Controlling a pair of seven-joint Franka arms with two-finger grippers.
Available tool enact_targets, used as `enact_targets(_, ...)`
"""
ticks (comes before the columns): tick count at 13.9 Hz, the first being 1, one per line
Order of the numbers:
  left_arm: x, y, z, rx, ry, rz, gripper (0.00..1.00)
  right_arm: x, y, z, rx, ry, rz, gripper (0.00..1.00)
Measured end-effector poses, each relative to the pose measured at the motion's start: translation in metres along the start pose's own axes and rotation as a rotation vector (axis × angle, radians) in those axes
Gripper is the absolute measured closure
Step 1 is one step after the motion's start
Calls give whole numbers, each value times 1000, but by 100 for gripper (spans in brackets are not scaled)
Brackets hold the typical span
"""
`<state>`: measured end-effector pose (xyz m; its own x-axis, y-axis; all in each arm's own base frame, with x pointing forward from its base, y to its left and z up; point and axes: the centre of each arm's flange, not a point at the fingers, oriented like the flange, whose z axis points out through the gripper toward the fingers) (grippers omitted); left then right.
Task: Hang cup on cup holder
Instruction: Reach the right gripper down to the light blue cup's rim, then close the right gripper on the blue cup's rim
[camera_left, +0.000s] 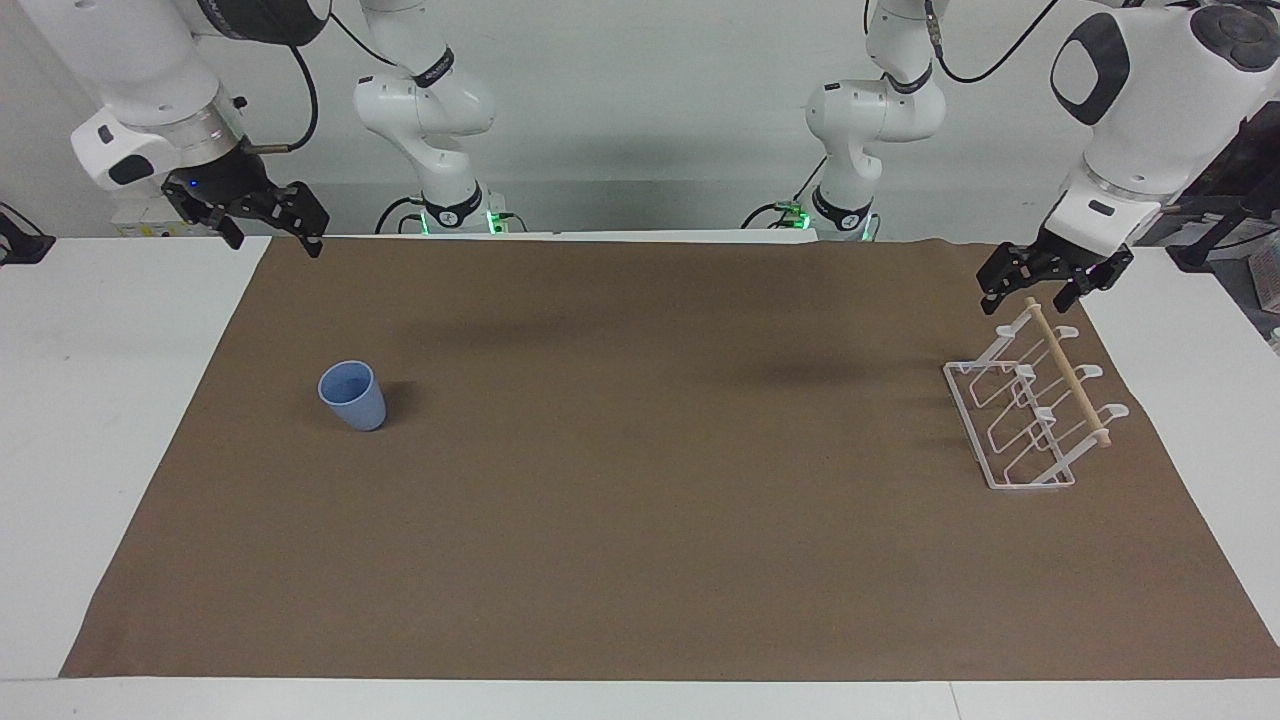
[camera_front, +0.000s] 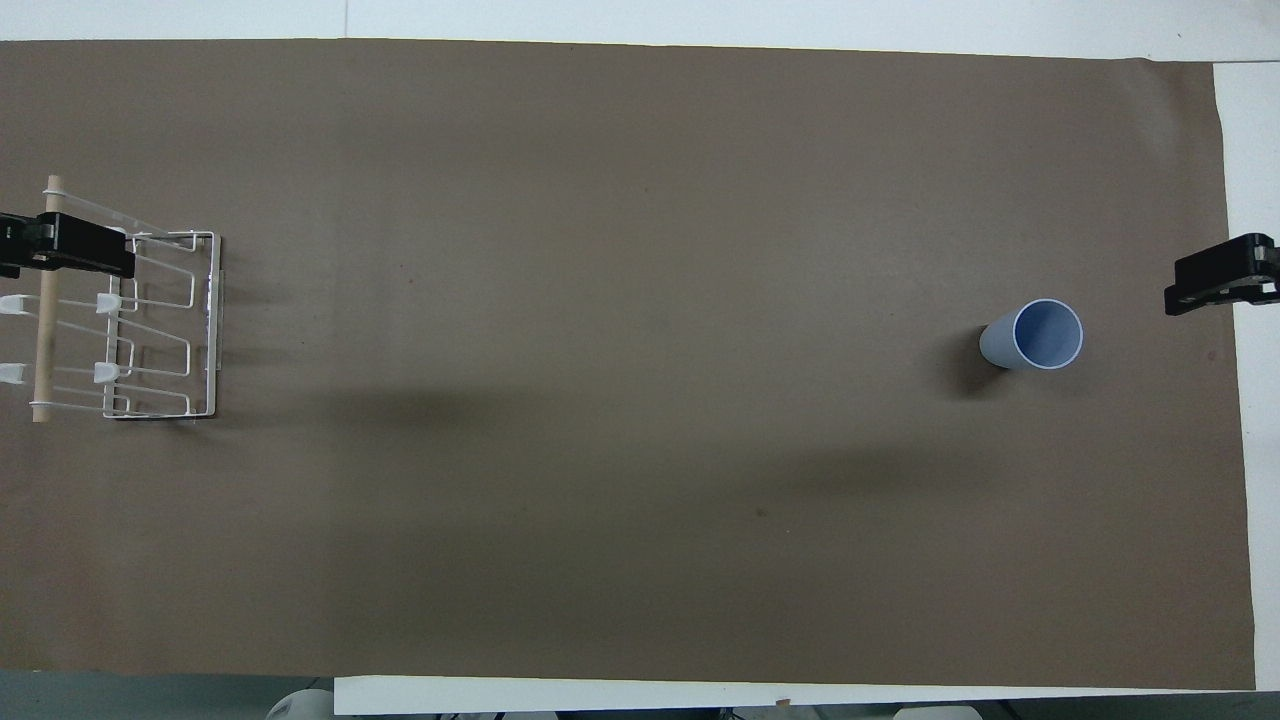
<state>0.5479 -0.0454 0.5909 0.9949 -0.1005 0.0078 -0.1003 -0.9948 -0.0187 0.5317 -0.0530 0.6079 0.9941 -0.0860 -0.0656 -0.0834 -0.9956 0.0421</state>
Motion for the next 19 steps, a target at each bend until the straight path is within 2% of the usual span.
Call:
enact_targets(3, -3, 4, 2, -1, -26, 7, 0, 8, 13, 81, 3, 23, -60, 0)
enact_targets(6, -4, 14, 3, -1, -35, 25, 0, 21, 33, 154, 7, 2, -107, 0)
enact_targets(9, -5, 21, 2, -1, -36, 38, 0, 36, 35, 199, 8, -1, -116, 2)
enact_targets(13, -5, 20, 1, -22, -35, 30, 0, 43, 29, 242, 7, -4, -128, 12)
enact_targets(14, -5, 19, 1, -29, -35, 28, 0, 43, 27, 248, 8, -13, -130, 19)
enact_targets(15, -5, 19, 1, -34, -35, 26, 0, 43, 27, 252, 9, -19, -132, 19)
enact_targets(16, -5, 19, 1, -36, -36, 24, 0, 43, 27, 253, 9, -22, -134, 28)
enact_targets(17, -5, 18, 1, -38, -36, 24, 0, 43, 27, 253, 9, -22, -139, 42)
enact_targets(19, -5, 18, 1, -39, -36, 23, 0, 43, 25, 253, 10, -22, -145, 63)
